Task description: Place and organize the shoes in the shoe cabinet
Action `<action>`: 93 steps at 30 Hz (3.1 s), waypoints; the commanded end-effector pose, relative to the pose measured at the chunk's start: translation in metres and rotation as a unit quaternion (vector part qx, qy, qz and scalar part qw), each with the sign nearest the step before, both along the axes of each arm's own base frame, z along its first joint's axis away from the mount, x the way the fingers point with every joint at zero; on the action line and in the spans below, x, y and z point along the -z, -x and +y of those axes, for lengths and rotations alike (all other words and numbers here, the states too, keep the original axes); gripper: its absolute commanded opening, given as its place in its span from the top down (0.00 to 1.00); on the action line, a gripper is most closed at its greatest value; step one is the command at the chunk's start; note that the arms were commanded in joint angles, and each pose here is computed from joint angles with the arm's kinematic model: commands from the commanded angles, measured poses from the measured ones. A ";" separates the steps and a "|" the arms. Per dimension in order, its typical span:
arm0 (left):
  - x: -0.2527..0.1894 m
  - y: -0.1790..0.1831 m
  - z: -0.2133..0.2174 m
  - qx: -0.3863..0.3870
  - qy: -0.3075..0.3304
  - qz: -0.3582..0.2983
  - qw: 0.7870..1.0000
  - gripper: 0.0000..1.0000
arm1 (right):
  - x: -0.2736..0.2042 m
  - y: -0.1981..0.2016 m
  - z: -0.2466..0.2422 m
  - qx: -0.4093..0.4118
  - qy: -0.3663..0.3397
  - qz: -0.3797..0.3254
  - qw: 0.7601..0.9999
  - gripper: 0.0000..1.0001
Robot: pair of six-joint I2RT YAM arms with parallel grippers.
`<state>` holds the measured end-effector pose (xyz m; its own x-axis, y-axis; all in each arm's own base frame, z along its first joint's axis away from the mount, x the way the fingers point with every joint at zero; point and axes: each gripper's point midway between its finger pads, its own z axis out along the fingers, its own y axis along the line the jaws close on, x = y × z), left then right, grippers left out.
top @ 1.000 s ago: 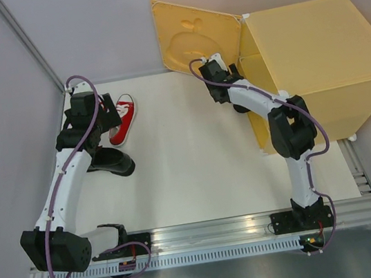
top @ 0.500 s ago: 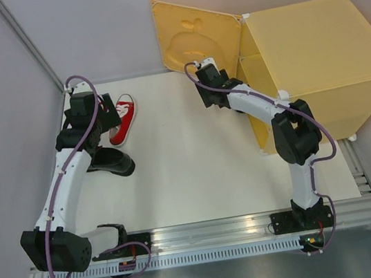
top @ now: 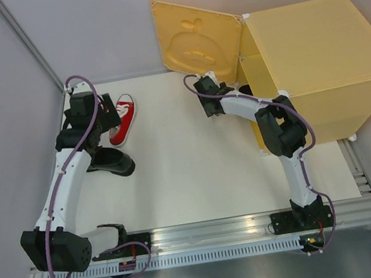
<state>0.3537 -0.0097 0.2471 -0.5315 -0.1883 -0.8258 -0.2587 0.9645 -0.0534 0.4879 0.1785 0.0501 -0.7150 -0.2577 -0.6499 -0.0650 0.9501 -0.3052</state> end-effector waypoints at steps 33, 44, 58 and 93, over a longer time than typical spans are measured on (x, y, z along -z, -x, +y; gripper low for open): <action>-0.002 -0.006 -0.002 -0.007 0.026 -0.010 1.000 0.00 | -0.003 -0.044 -0.086 0.143 0.040 -0.077 0.986 0.26; -0.002 -0.007 -0.002 -0.007 0.028 -0.010 1.000 0.00 | 0.003 -0.043 -0.071 0.108 -0.005 -0.061 0.992 0.22; -0.006 -0.005 -0.001 -0.009 0.035 -0.016 0.999 0.00 | -0.082 -0.016 0.033 -0.104 -0.096 -0.094 0.985 0.19; 0.107 0.093 0.030 -0.259 0.133 0.058 0.955 0.10 | -0.175 0.194 0.060 -0.227 -0.204 -0.144 0.941 0.13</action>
